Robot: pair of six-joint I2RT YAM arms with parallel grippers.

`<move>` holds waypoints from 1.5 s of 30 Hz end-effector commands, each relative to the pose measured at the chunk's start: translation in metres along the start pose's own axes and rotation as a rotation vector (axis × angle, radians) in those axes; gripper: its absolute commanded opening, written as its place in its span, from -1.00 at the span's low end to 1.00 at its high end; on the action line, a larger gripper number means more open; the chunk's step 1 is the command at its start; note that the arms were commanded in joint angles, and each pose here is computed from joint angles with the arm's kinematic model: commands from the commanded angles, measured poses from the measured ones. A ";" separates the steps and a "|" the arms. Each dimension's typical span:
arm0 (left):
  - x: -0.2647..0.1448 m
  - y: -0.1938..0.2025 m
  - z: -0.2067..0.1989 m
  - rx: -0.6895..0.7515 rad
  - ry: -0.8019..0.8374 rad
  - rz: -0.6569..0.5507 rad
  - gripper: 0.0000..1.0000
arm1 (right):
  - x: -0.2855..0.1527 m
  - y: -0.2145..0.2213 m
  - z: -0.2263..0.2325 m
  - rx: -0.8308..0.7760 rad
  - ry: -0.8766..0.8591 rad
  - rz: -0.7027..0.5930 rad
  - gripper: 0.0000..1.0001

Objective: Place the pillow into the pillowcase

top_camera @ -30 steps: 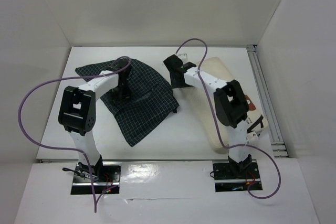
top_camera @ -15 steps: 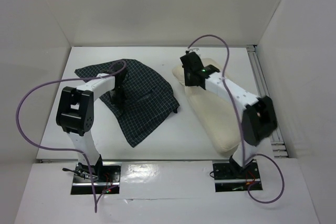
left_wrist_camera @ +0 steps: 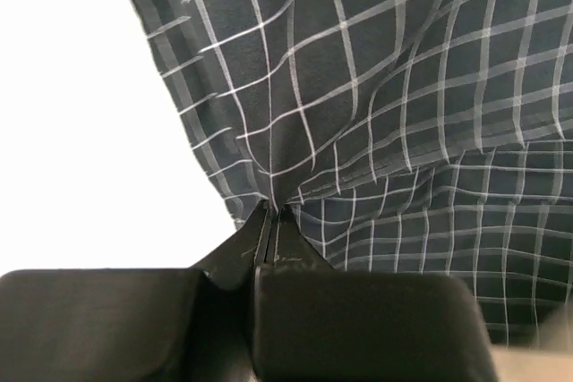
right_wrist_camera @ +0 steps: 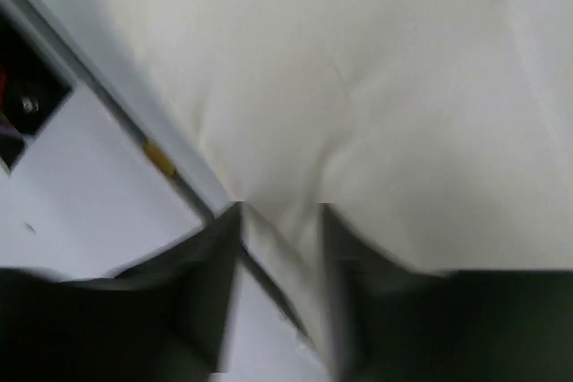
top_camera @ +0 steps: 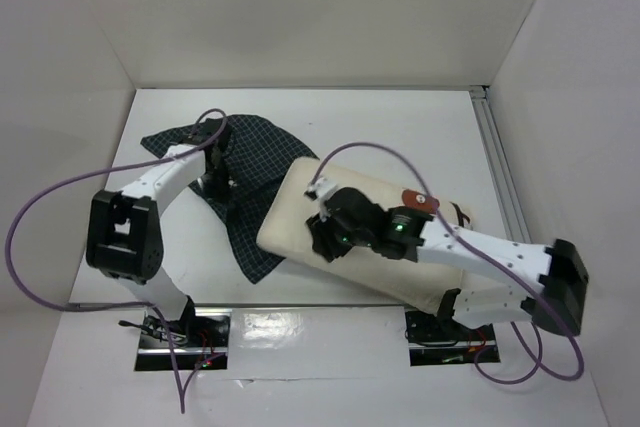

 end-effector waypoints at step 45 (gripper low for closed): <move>0.021 0.016 -0.025 0.489 -0.320 -0.225 0.27 | 0.079 -0.005 -0.089 0.267 0.241 0.288 0.98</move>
Point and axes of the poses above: each gripper's point midway between its finger pads, its own x axis out along the fingers, its own z axis along the line the jaws close on, y = z × x, the point moved 3 cm from there along -x, back along the fingers, and after that the axes turned 12 degrees about -x, right-handed, at the moved point
